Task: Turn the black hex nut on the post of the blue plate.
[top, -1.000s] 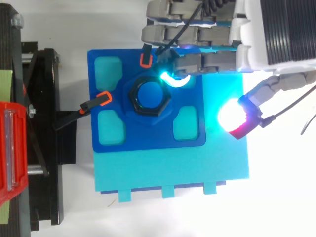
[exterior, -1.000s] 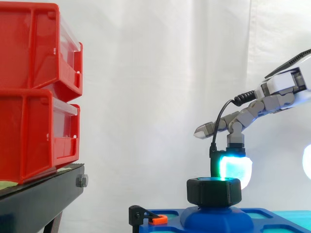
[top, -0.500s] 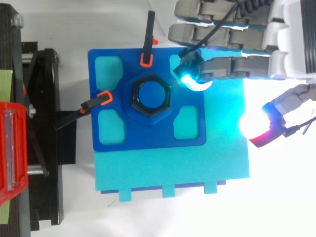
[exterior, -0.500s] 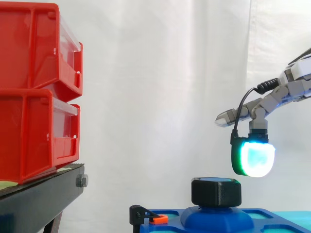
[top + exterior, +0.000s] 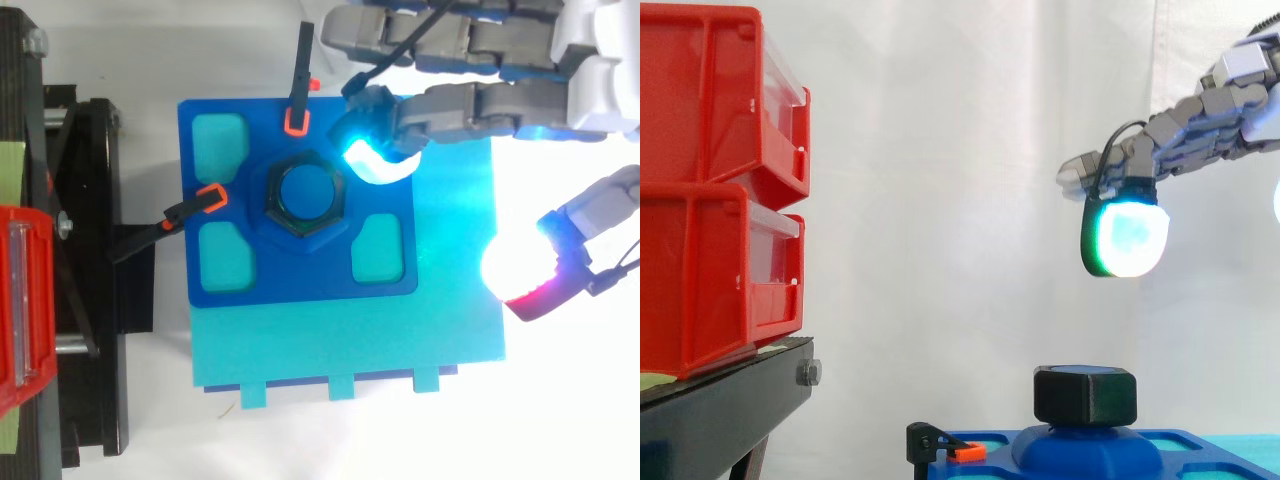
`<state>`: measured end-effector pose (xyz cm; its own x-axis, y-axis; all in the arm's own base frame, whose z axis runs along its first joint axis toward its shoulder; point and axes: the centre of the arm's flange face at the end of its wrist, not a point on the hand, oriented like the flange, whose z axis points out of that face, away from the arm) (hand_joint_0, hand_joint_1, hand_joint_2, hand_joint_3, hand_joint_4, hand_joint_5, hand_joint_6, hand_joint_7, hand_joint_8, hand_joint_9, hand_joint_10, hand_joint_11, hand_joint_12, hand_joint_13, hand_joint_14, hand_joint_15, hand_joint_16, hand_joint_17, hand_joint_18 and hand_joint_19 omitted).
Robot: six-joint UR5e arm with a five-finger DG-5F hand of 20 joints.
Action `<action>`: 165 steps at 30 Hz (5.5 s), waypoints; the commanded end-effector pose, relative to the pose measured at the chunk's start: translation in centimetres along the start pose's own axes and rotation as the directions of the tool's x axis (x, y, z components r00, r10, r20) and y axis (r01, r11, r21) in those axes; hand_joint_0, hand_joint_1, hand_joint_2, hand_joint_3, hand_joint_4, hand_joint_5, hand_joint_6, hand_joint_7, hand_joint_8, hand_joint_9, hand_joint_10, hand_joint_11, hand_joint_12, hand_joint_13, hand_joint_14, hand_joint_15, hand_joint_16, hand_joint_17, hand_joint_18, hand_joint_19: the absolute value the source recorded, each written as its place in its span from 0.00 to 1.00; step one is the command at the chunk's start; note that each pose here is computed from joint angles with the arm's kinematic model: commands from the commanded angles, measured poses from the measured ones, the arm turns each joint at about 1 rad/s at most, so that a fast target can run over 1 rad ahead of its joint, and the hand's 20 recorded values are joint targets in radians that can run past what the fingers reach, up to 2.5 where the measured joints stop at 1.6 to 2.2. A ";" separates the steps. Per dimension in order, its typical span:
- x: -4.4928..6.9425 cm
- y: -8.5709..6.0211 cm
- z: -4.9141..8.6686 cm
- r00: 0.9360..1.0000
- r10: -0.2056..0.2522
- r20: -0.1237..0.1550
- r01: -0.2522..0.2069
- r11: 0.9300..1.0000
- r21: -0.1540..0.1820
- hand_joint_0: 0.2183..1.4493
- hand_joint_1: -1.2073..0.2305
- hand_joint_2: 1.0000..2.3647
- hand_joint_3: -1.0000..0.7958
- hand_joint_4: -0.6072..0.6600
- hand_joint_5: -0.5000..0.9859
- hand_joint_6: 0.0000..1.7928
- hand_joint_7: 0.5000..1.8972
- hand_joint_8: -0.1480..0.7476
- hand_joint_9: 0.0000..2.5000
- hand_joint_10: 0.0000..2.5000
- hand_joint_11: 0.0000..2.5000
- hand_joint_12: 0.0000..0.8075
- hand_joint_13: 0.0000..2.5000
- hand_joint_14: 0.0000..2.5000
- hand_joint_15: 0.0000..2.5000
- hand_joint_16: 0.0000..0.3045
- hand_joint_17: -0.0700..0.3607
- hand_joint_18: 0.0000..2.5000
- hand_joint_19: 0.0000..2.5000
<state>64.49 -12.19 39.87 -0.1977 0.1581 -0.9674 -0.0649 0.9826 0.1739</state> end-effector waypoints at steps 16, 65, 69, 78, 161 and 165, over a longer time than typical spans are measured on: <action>3.4 0.3 5.9 0.991 0.045 0.125 -0.038 0.998 -0.057 0.22 0.25 0.00 0.28 0.38 0.13 0.28 0.08 0.27 0.00 0.00 0.00 0.38 0.00 0.00 0.00 0.15 0.41 0.00 0.00; 8.7 -3.5 8.4 0.994 0.055 0.094 -0.050 0.997 -0.056 0.23 0.29 0.00 0.28 0.41 0.13 0.28 0.08 0.28 0.00 0.00 0.00 0.38 0.00 0.00 0.00 0.15 0.41 0.00 0.01; 8.6 -3.7 8.3 0.994 0.051 0.095 -0.046 0.998 -0.053 0.23 0.29 0.00 0.28 0.42 0.13 0.28 0.08 0.29 0.00 0.00 0.00 0.38 0.00 0.00 0.00 0.15 0.40 0.00 0.01; 8.6 -4.0 8.2 0.994 0.050 0.093 -0.045 0.997 -0.057 0.23 0.29 0.00 0.28 0.46 0.13 0.28 0.09 0.29 0.00 0.00 0.00 0.38 0.00 0.00 0.00 0.15 0.41 0.00 0.01; 6.4 -4.6 3.7 0.994 -0.096 -0.046 0.094 0.994 -0.053 0.14 0.46 0.00 0.28 0.58 0.14 0.28 0.16 0.37 0.00 0.00 0.00 0.45 0.00 0.00 0.00 0.18 0.45 0.00 0.01; 6.0 -4.3 3.4 0.994 -0.101 -0.052 0.098 0.994 -0.056 0.15 0.45 0.00 0.28 0.58 0.14 0.28 0.16 0.36 0.00 0.00 0.00 0.45 0.00 0.00 0.00 0.18 0.45 0.00 0.01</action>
<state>67.11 -15.29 32.34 -0.2376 0.0576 -0.9697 -0.1363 0.9864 0.0919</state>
